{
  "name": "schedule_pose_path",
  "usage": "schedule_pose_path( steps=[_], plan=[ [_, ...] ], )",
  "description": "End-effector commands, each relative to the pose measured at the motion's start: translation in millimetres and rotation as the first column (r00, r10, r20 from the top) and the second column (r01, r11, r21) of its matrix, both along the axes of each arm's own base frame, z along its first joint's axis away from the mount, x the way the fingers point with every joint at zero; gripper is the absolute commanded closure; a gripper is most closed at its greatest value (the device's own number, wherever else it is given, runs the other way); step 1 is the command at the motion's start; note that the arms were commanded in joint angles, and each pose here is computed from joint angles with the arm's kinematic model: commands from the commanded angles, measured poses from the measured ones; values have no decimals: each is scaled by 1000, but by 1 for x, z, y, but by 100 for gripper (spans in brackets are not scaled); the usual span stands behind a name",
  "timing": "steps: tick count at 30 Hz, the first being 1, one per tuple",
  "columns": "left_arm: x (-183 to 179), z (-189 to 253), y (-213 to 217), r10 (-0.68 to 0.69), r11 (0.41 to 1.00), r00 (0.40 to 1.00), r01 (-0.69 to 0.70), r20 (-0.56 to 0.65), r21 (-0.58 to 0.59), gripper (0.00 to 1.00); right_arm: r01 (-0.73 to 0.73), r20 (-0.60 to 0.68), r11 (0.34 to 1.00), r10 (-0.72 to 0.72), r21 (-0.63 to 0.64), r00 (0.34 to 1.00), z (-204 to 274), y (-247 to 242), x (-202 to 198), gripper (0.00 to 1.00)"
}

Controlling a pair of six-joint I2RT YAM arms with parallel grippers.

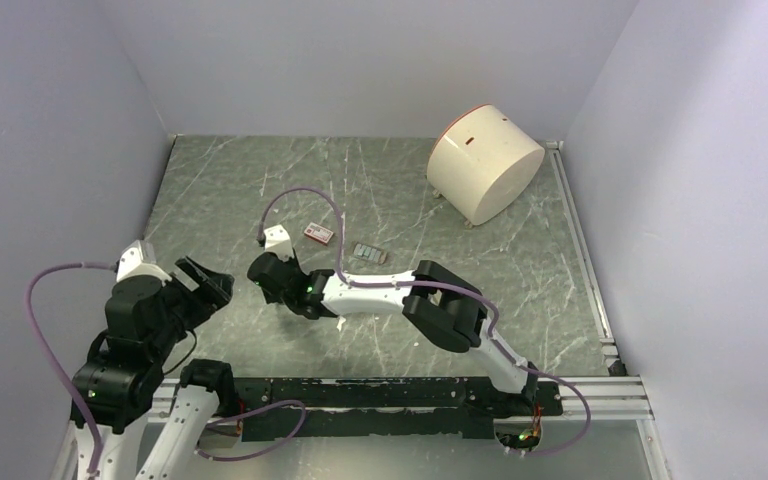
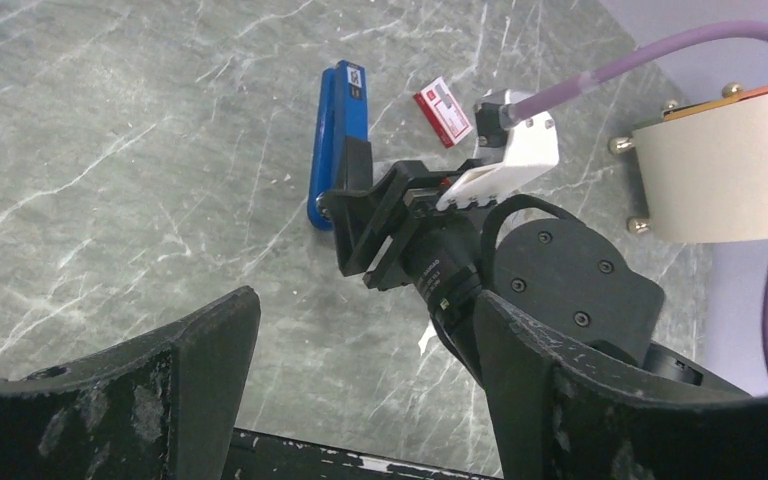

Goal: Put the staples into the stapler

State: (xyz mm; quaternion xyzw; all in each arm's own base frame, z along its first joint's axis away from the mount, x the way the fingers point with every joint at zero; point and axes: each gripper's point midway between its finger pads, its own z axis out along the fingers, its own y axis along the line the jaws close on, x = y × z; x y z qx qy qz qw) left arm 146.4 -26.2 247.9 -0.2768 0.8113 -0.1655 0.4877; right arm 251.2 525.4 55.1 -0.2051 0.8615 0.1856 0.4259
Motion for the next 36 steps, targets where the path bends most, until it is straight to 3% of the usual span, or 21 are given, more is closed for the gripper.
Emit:
schedule_pose_path(
  steps=[1,5,9,12,13,15,16,20,24,32,36],
  plan=[
    [12,-8,-2,2,1000,1000,-2,-19,-4,17,45,68,999,-43,-21,997,12,-8,15,56],
    [22,-25,-10,-24,1000,998,22,-65,-20,18,45,74,998,-41,-43,996,14,-22,13,67],
    [37,-50,-21,-70,997,989,65,-130,-41,18,66,67,994,-61,-81,996,16,-49,8,71],
    [51,-68,-30,-98,994,982,89,-158,-64,14,85,37,992,-82,-91,996,15,-72,1,71],
    [56,-73,-35,-117,991,979,105,-169,-79,5,87,21,993,-86,-83,996,15,-79,-2,71],
    [64,-85,-41,-142,988,971,126,-192,-92,3,99,-19,993,-100,-62,995,15,-90,-6,72],
    [68,-92,-43,-151,986,966,134,-208,-97,4,104,-42,993,-106,-50,994,16,-96,-8,72],
    [83,-116,-66,-254,960,942,219,-219,-174,24,105,-137,994,-102,13,985,13,-105,-11,72],
    [84,-155,-103,-437,880,868,357,-235,-315,37,102,-222,992,-84,68,971,13,-101,-12,73],
    [81,-189,-140,-566,810,781,467,-264,-355,36,117,-342,978,-52,172,938,16,-100,-14,75],
    [81,-201,-145,-559,818,779,461,-286,-344,39,118,-379,968,-26,222,925,20,-101,-16,76]
  ],
)
